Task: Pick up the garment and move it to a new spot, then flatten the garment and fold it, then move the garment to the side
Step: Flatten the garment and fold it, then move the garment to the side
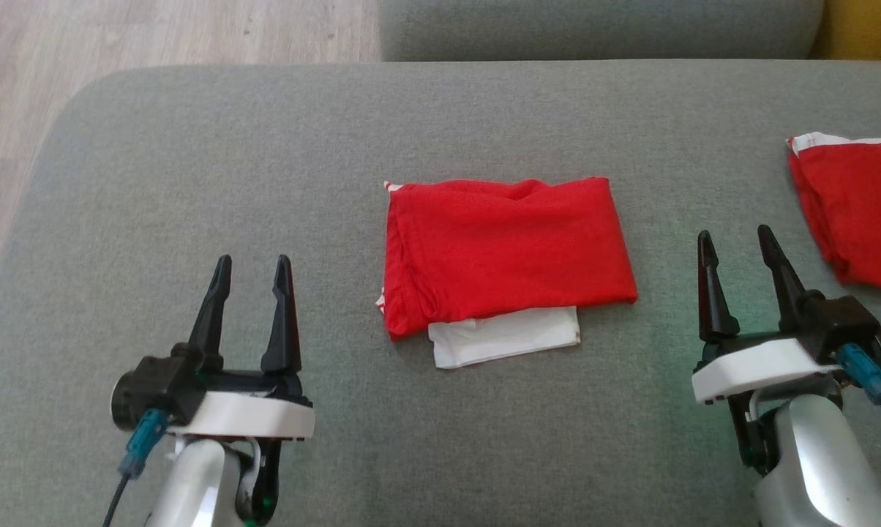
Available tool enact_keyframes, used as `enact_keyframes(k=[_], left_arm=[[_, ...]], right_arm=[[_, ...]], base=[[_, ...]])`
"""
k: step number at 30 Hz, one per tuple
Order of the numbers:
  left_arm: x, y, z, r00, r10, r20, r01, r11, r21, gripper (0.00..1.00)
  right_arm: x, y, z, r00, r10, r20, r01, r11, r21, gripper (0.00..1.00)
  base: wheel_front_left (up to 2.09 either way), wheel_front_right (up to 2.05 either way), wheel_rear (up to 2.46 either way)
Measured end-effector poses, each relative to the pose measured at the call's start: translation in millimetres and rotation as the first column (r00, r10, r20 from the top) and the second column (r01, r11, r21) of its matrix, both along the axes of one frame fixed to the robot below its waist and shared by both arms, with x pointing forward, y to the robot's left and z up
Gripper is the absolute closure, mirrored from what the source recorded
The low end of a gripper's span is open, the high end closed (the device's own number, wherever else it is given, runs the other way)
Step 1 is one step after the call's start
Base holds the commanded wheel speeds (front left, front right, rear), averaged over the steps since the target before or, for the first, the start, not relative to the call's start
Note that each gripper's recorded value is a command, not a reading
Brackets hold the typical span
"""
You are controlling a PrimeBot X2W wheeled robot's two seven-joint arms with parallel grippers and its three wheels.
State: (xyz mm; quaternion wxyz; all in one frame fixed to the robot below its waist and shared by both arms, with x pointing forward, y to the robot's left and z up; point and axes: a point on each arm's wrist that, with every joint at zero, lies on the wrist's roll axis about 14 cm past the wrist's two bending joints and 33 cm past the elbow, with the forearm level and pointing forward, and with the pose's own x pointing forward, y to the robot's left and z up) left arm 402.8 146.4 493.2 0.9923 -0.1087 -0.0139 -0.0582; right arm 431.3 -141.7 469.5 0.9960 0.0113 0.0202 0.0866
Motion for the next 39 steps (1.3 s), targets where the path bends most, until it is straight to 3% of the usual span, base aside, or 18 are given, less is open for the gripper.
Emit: enact_keyframes(k=[5,13,20,24,25,27,32,39], left_arm=[[0,3,-4,1.0,0.007,-0.01,-0.007,1.0,0.002,0.0],[7,12,-11,0.999,0.03,-0.03,-0.03,1.0,0.009,0.0],[10,20,-20,0.997,0.049,-0.059,-0.049,0.999,0.006,0.0],[7,28,-27,0.994,0.072,-0.08,-0.071,0.997,0.008,0.0],[7,29,-28,0.994,0.075,-0.083,-0.075,0.997,0.008,0.0],[7,31,-27,0.993,0.079,-0.082,-0.079,0.997,0.01,0.0],[9,28,-22,0.995,0.071,-0.068,-0.07,0.997,0.009,0.0],[17,5,-13,0.999,0.004,-0.038,-0.003,1.0,0.014,0.0]], right_arm=[[3,4,-6,1.0,0.011,-0.017,-0.011,1.0,-0.005,0.0],[27,32,-42,0.979,0.08,-0.186,-0.083,0.997,-0.008,0.0],[26,66,-94,0.907,0.166,-0.387,-0.182,0.983,-0.007,0.0],[38,81,-103,0.878,0.203,-0.433,-0.237,0.971,-0.025,0.0],[40,84,-104,0.874,0.21,-0.439,-0.246,0.969,-0.026,0.2],[42,89,-104,0.867,0.225,-0.445,-0.265,0.964,-0.03,1.0],[40,92,-100,0.87,0.235,-0.434,-0.282,0.958,-0.046,1.0],[40,62,-81,0.917,0.173,-0.36,-0.242,0.958,-0.155,1.0]], base=[[0.0,0.0,0.0],[0.0,0.0,0.0],[0.0,0.0,0.0],[0.0,0.0,0.0],[0.0,0.0,0.0],[0.0,0.0,0.0],[0.0,0.0,0.0],[0.0,0.0,0.0]])
